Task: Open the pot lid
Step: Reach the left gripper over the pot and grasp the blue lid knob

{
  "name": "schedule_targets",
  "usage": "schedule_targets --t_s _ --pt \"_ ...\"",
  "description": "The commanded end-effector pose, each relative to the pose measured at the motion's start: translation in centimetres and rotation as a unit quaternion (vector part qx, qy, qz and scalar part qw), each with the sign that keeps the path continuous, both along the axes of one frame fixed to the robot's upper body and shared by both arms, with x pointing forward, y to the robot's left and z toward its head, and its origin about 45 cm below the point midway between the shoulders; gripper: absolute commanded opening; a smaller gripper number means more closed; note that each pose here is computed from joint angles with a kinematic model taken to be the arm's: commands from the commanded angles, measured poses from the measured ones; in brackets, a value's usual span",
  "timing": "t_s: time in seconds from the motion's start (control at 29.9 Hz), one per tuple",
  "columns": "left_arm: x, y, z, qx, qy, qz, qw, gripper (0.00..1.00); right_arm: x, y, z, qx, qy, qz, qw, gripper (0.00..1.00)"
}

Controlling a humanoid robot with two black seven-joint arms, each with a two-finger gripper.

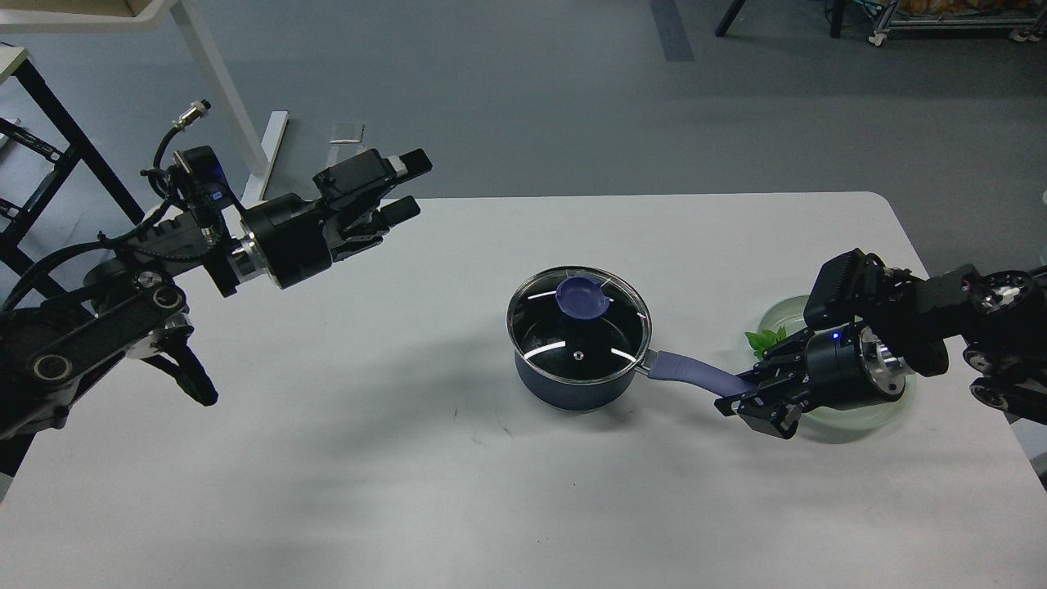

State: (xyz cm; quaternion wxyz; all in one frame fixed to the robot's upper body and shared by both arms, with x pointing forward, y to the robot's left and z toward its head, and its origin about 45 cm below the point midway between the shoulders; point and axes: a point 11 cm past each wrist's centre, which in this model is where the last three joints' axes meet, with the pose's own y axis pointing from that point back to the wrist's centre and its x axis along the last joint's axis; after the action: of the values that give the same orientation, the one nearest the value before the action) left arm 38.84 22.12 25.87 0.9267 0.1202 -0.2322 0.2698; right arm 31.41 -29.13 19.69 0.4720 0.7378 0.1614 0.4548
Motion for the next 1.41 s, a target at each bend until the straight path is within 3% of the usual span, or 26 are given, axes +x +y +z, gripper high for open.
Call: schedule_targets --t_s 0.0,0.2,0.4,0.57,0.84,1.37 --pt "0.1 -1.9 1.1 0.071 -0.082 -0.037 0.993 0.99 0.0 0.1 0.0 0.002 -0.002 0.001 1.0 0.32" --pt "0.2 -6.1 1.6 0.216 -0.241 -0.122 0.938 0.99 0.0 0.1 -0.1 0.003 0.0 0.001 1.0 0.32" --pt "-1.7 -10.4 -1.2 0.277 -0.328 -0.21 0.878 0.99 0.0 0.1 -0.1 0.003 0.0 0.001 1.0 0.33" --pt "-2.1 -13.6 -2.5 0.289 -0.358 -0.245 0.853 0.99 0.0 0.1 0.0 0.003 0.0 -0.001 1.0 0.33" --pt "-0.6 -16.1 -3.8 0.309 -0.391 -0.241 0.833 0.99 0.0 0.0 0.0 0.003 0.001 -0.002 1.0 0.33" --pt "0.4 -15.6 -6.9 0.342 -0.377 -0.234 0.828 0.99 -0.1 0.1 -0.1 0.004 0.002 -0.002 1.0 0.34"
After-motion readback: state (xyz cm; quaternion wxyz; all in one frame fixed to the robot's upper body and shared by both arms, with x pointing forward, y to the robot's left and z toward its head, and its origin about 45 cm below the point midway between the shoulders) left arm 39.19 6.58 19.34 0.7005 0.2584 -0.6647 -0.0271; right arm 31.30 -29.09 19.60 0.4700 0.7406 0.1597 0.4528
